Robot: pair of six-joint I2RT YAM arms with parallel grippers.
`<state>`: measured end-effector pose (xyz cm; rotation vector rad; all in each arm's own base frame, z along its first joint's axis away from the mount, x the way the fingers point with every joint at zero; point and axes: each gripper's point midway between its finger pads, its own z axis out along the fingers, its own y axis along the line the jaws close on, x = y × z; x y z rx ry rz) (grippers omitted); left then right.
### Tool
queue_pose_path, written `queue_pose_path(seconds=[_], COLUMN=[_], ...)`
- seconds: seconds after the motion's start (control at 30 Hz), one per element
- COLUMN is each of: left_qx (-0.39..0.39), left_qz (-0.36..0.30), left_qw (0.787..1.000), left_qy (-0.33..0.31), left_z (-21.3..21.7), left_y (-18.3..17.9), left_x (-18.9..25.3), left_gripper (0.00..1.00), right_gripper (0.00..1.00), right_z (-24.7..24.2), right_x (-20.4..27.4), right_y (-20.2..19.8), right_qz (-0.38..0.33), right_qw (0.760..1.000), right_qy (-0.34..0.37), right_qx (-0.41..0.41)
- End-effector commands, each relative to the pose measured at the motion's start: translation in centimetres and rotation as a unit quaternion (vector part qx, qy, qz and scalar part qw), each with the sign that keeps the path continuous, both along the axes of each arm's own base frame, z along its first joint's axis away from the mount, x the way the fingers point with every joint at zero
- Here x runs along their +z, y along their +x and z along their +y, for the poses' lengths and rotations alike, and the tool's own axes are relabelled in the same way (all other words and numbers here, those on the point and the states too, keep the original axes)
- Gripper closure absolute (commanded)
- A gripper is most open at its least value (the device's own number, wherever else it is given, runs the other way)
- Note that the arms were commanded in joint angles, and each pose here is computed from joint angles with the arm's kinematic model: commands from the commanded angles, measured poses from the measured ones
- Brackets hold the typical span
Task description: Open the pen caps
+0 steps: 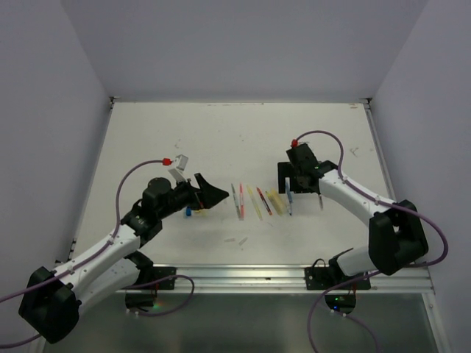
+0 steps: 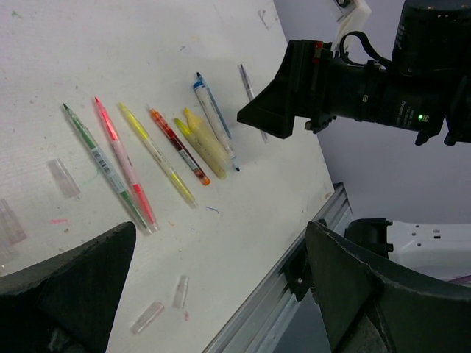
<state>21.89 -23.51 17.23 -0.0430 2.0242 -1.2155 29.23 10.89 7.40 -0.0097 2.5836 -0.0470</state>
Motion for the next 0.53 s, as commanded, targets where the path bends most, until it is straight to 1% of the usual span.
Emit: queue_pose_path(seconds=[0.0,0.13,0.17,0.23,0.3,0.37,0.4,0.43,0.5], left_qx=[-0.009,-0.017,-0.018,-0.023,-0.027,-0.032,-0.034,-0.037,-0.054], left_qz=[-0.014,-0.009,-0.014,-0.001,0.000,0.012,0.011,0.011,0.012], left_qw=[1.000,0.999,0.999,0.999,0.998,0.997,0.996,0.996,0.992], left_qy=[-0.021,-0.032,-0.040,-0.046,-0.061,-0.065,-0.078,-0.085,-0.113], left_z=[-0.5,-0.7,-0.8,-1.0,-1.2,-1.3,-1.4,-1.4,-1.6], left_y=[0.0,-0.3,-0.3,-0.6,-0.7,-1.1,-1.2,-1.3,-2.2], left_x=[1.1,0.8,1.1,0.3,0.4,-0.5,-0.1,0.0,0.1], left_gripper=[0.00,0.00,0.00,0.00,0.00,0.00,0.00,0.00,0.00], right_gripper=[0.01,0.01,0.01,0.01,0.01,0.01,0.01,0.01,0.01], right_z=[0.7,1.0,1.3,1.6,2.2,2.2,2.2,2.1,1.9], right_x=[0.5,0.4,0.3,0.6,1.0,1.5,1.2,2.1,2.3], right_y=[0.0,-1.7,-2.2,-3.3,-4.2,-5.3,-5.9,-6.1,-6.6], right_qz=[0.001,0.016,0.021,0.015,0.014,0.003,0.004,-0.014,-0.028], right_qw=[1.000,0.999,0.998,0.996,0.993,0.991,0.990,0.988,0.986], right_qy=[0.022,0.042,0.054,0.082,0.113,0.134,0.142,0.152,0.162], right_qx=[0.003,0.009,0.012,0.015,0.017,0.017,0.013,0.013,0.015])
